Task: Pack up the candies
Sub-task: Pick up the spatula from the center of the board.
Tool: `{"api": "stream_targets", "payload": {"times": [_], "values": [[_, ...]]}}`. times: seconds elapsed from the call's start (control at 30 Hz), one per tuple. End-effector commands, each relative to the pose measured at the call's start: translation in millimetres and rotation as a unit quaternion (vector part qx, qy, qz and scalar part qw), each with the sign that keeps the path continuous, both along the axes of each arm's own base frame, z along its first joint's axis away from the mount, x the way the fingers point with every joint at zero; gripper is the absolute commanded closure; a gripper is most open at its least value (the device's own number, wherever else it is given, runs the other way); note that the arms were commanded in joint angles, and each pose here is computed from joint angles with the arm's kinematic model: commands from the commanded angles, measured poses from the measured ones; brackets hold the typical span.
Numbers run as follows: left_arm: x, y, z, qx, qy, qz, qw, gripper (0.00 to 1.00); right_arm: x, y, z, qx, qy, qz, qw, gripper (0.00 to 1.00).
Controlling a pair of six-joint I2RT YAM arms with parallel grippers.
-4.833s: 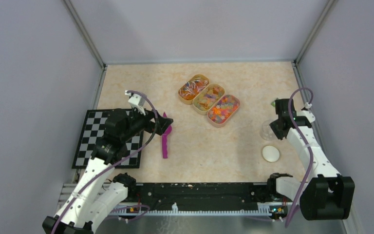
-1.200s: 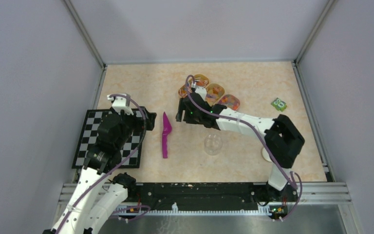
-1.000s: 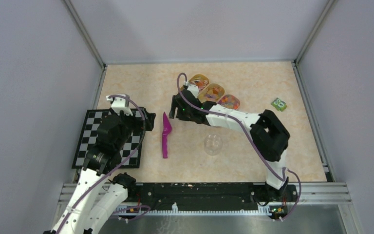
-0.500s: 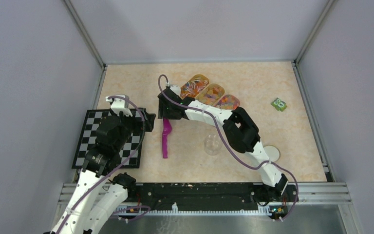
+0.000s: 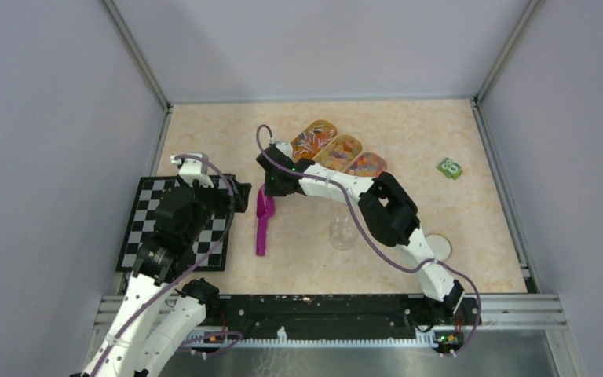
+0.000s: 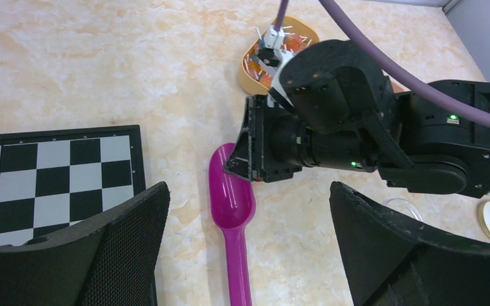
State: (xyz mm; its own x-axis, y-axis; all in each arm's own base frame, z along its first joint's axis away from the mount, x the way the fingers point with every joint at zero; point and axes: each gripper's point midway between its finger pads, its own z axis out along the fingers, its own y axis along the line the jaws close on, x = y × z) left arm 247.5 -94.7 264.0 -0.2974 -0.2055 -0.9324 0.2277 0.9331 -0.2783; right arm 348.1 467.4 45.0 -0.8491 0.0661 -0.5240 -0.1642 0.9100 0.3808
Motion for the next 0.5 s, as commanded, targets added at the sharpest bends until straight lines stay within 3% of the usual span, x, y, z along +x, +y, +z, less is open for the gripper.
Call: {"api": "stream_targets", "payload": {"times": [0.0,0.3,0.47], "values": [[3,-6,16,-0.010,-0.024,-0.013,1.000,0.01,4,-2,67,0.135,0.001,-0.029,0.990,0.82],[-5,-26,47,-0.035,-0.043,-0.069,0.996,0.01,-8,-31,121,0.314,0.042,-0.094,0.944,0.82],[-16,-16,71,-0.068,-0.050,-0.042,0.996,0.01,-12,-47,131,0.372,0.071,-0.142,0.914,0.82]]}}
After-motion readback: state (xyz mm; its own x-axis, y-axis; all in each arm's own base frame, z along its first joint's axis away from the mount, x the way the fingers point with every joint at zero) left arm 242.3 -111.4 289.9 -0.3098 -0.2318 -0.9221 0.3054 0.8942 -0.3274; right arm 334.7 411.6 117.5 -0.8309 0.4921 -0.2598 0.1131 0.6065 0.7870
